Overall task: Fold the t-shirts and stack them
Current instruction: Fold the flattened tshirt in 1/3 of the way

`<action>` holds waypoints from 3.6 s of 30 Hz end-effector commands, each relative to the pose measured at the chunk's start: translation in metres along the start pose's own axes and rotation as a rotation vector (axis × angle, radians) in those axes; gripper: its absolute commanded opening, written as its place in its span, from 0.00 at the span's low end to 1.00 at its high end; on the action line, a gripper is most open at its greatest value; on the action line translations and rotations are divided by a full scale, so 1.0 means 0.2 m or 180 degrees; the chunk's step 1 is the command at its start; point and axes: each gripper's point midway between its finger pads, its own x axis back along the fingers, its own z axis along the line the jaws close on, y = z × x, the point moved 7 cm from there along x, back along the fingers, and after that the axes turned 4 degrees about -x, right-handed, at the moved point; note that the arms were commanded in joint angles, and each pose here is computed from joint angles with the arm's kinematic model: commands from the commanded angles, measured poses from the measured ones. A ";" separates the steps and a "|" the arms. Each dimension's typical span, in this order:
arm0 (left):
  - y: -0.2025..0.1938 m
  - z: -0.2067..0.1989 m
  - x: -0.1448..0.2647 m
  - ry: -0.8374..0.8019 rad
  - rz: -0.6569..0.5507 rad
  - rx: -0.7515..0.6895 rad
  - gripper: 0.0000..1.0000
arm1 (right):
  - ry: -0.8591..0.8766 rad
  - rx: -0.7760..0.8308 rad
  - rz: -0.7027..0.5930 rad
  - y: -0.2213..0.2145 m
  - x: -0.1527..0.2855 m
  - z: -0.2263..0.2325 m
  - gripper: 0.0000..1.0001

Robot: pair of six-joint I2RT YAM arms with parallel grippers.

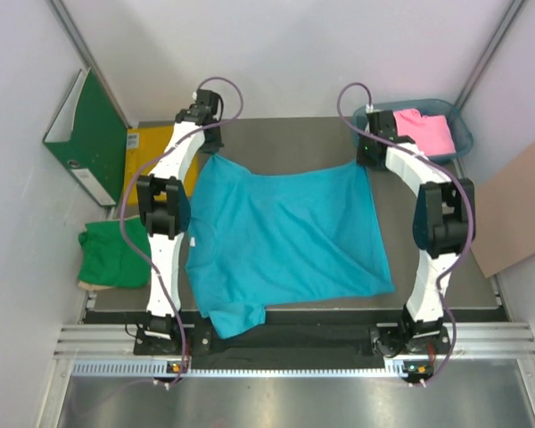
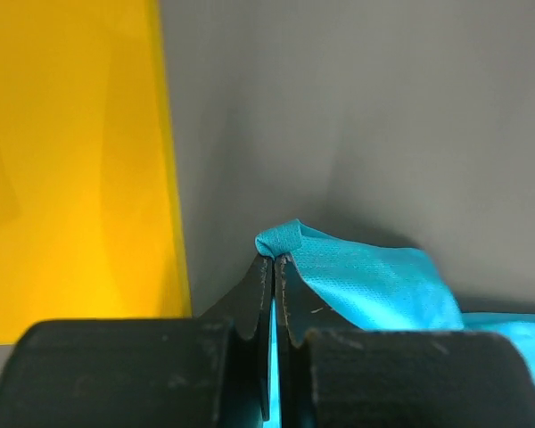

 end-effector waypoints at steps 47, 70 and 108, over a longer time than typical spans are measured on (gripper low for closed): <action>-1.25 0.18 0.76 0.0062 0.1711 0.0083 0.31 | -0.0577 -0.0094 0.1024 -0.48 0.12 -0.10 0.99; -1.06 -0.19 0.38 -0.0921 0.1303 -0.0312 0.43 | -0.0520 -0.0217 0.0548 -0.30 0.31 -0.06 1.00; -0.98 -0.17 0.55 -0.0490 0.1102 -0.0603 0.69 | -0.0292 -0.0168 0.0579 -0.29 0.28 0.00 1.00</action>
